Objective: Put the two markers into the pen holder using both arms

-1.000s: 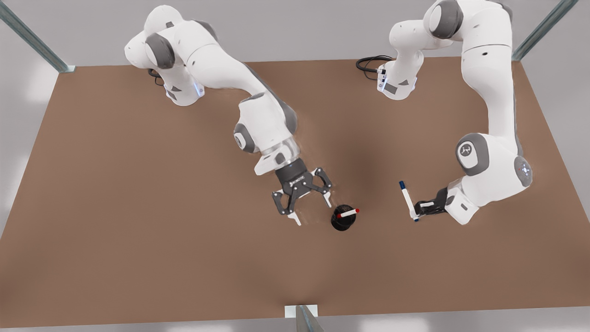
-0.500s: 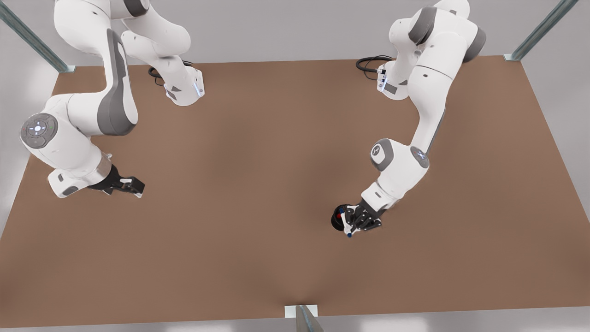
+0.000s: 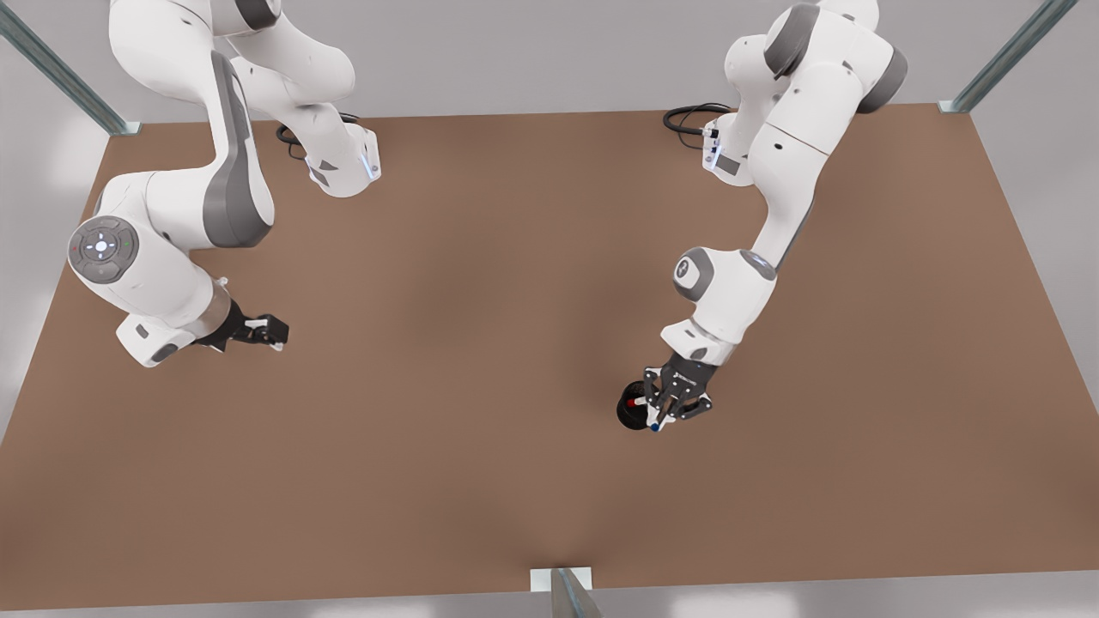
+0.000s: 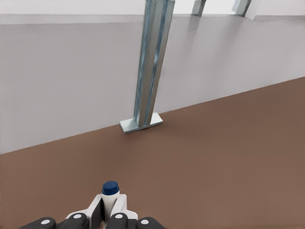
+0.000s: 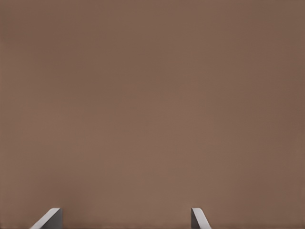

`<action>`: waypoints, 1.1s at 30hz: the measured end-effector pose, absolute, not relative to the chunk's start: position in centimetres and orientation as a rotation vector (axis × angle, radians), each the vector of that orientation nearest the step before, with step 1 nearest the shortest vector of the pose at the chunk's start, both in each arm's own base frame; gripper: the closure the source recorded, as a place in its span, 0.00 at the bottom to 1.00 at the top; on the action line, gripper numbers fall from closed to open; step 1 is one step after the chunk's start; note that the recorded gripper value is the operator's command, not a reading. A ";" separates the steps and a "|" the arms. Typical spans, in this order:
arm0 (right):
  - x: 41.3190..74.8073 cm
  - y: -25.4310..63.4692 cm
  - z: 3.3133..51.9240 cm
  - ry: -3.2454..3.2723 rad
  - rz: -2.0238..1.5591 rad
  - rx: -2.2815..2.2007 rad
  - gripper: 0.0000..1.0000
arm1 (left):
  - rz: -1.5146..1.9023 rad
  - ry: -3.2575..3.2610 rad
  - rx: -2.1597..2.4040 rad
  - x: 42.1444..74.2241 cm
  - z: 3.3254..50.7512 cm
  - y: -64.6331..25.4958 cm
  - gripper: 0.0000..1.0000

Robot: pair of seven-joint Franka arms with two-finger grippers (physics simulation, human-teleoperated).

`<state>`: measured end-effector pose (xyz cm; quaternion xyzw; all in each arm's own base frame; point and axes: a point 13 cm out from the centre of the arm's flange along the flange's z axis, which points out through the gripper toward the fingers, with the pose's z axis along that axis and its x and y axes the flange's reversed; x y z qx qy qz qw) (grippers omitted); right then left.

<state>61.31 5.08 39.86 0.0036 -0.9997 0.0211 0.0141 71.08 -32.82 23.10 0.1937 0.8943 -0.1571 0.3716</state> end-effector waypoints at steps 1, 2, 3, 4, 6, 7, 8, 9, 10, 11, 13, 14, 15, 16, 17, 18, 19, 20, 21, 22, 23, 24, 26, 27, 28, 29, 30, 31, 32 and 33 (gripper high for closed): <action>61.3 4.9 39.8 -3.111 0.065 0.015 0.00 | -0.394 2.283 0.508 71.2 23.2 -32.8 0.79; 61.3 4.7 39.7 -3.109 0.064 0.015 0.00 | -0.386 2.275 0.519 71.2 23.2 -32.8 0.79; 61.3 4.4 39.6 -3.107 0.062 0.013 0.00 | -0.379 2.270 0.530 71.2 23.0 -32.9 0.79; 61.3 4.2 39.6 -3.105 0.061 0.014 0.00 | -0.372 2.266 0.543 71.2 22.9 -32.9 0.79; 61.3 4.2 39.6 -3.104 0.058 0.024 0.00 | -0.361 2.263 0.568 70.9 22.4 -33.0 0.79; 61.3 4.3 39.6 -3.104 0.057 0.032 0.00 | -0.355 2.263 0.580 70.6 22.1 -33.1 0.79; 61.3 4.3 39.5 -3.103 0.056 0.038 0.00 | -0.350 2.265 0.592 70.4 21.8 -33.1 0.79; 61.3 4.3 39.5 -3.102 0.056 0.041 0.00 | -0.347 2.267 0.606 70.0 21.4 -33.2 0.79; 61.3 4.1 39.5 -3.101 0.055 0.044 0.00 | -0.346 2.269 0.620 69.6 21.1 -33.4 0.14; 61.3 4.1 39.5 -3.101 0.055 0.048 0.00 | -0.348 2.274 0.638 68.9 20.7 -33.8 0.00; 61.4 4.2 39.9 -3.109 0.054 0.061 0.00 | -0.352 2.283 0.669 67.6 19.9 -34.4 0.00; 61.4 4.4 40.3 -3.117 0.053 0.067 0.00 | -0.353 2.286 0.680 67.2 19.7 -34.5 0.00; 61.4 4.5 40.7 -3.123 0.052 0.075 0.00 | -0.355 2.286 0.690 66.8 19.6 -34.7 0.00; 61.5 4.6 40.9 -3.126 0.054 0.082 0.00 | -0.355 2.282 0.691 66.7 20.3 -34.3 0.00; 61.6 4.6 41.3 -3.133 0.054 0.086 0.00 | -0.356 2.273 0.673 67.3 22.2 -33.2 0.00; 61.9 4.5 41.8 -3.144 0.053 0.087 0.00 | -0.363 2.250 0.632 69.8 26.3 -31.0 0.00; 62.0 4.4 42.2 -3.150 0.051 0.086 0.00 | -0.357 2.227 0.607 72.9 31.0 -28.5 0.00; 62.1 4.4 42.3 -3.152 0.051 0.088 0.00 | -0.338 2.192 0.632 76.1 36.8 -26.6 0.00; 62.1 4.4 42.3 -3.151 0.051 0.092 0.00 | -0.323 2.184 0.672 78.0 42.3 -25.3 0.00; 62.1 4.4 42.3 -3.150 0.050 0.094 0.00 | -0.277 2.226 0.727 78.5 45.1 -23.3 0.00; 62.1 4.5 42.2 -3.149 0.050 0.098 0.00 | -0.201 2.293 0.789 77.9 46.5 -21.2 0.00; 62.1 4.4 42.2 -3.148 0.050 0.100 0.00 | -0.127 2.384 0.812 77.0 46.9 -17.9 0.00; 62.1 4.3 42.2 -3.148 0.050 0.101 0.00 | -0.020 2.571 0.820 73.9 46.7 -13.3 0.00; 62.1 4.2 42.1 -3.147 0.050 0.101 0.00 | 0.021 2.655 0.810 72.0 46.9 -11.7 0.00; 62.2 4.1 42.1 -3.146 0.050 0.100 0.00 | 0.061 2.734 0.788 70.3 46.9 -10.3 0.00; 62.2 4.0 42.0 -3.146 0.051 0.099 0.00 | 0.096 2.802 0.759 68.5 47.2 -9.3 0.00; 62.2 3.9 42.0 -3.145 0.051 0.100 0.00 | 0.111 2.870 0.708 66.7 47.2 -8.1 0.00; 62.2 3.9 42.0 -3.145 0.051 0.101 0.00 | 0.108 2.931 0.650 65.2 47.0 -6.9 0.00; 62.2 3.8 42.0 -3.145 0.051 0.102 0.00 | 0.102 2.980 0.607 64.2 46.7 -6.5 0.00; 62.2 3.8 42.0 -3.145 0.051 0.104 0.00 | 0.095 3.017 0.574 63.4 46.5 -6.5 0.00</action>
